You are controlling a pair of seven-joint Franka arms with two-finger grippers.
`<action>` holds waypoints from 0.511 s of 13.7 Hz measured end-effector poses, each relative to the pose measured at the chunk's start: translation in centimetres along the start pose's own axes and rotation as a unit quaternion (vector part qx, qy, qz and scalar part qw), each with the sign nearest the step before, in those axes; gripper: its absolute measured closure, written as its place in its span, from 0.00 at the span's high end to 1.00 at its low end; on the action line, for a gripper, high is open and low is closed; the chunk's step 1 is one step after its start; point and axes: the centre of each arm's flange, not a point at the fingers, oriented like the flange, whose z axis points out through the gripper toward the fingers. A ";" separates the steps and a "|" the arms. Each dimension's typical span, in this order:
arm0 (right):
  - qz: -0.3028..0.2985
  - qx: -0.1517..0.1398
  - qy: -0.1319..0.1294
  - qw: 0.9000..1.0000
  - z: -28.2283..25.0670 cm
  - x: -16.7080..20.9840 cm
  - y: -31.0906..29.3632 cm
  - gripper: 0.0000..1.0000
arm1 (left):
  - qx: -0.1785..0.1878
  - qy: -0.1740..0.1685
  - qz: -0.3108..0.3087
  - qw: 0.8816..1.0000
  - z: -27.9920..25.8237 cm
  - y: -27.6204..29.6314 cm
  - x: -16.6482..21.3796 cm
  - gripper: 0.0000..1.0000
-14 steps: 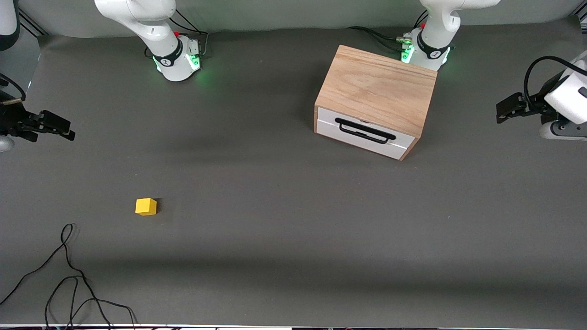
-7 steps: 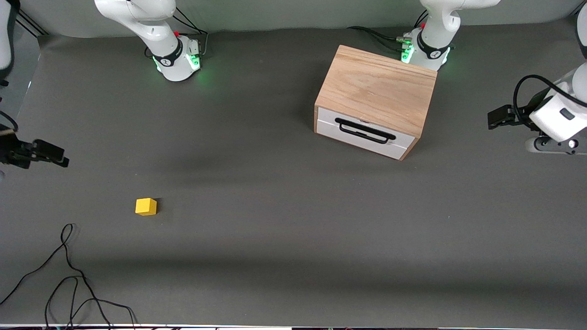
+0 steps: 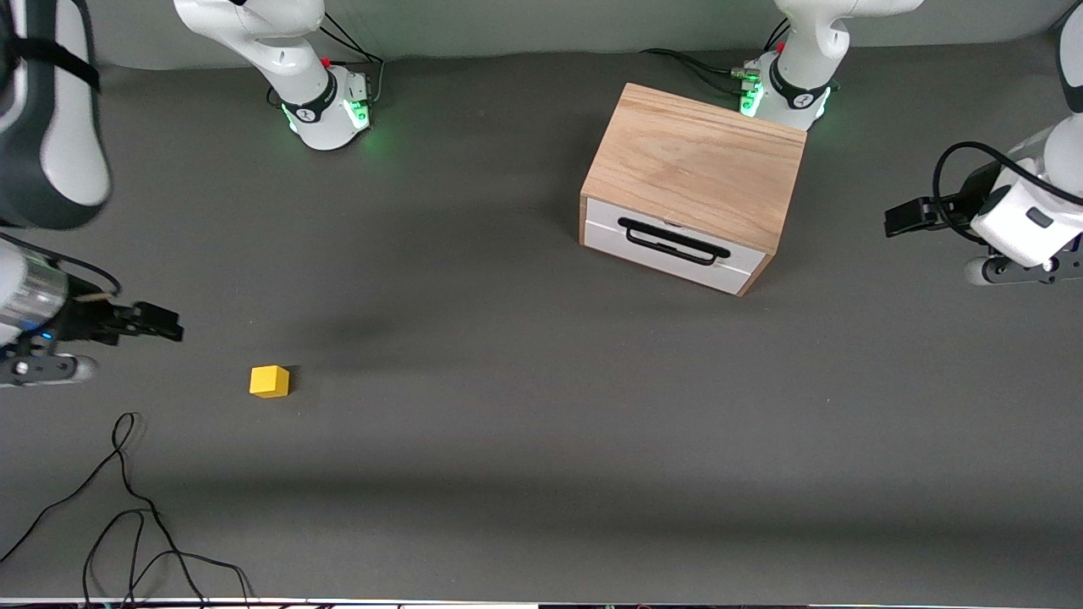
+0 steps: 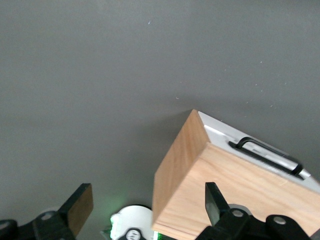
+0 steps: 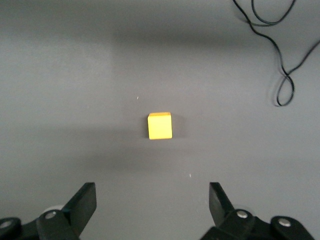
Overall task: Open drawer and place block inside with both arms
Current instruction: 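Grasp the yellow cube with the right gripper while the left gripper hooks the handle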
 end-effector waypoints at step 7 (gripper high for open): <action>0.008 0.008 0.011 1.000 13.6 0.5 -0.1 1.00 | 0.028 -0.022 -0.180 0.983 5.1 12.6 -1.0 1.00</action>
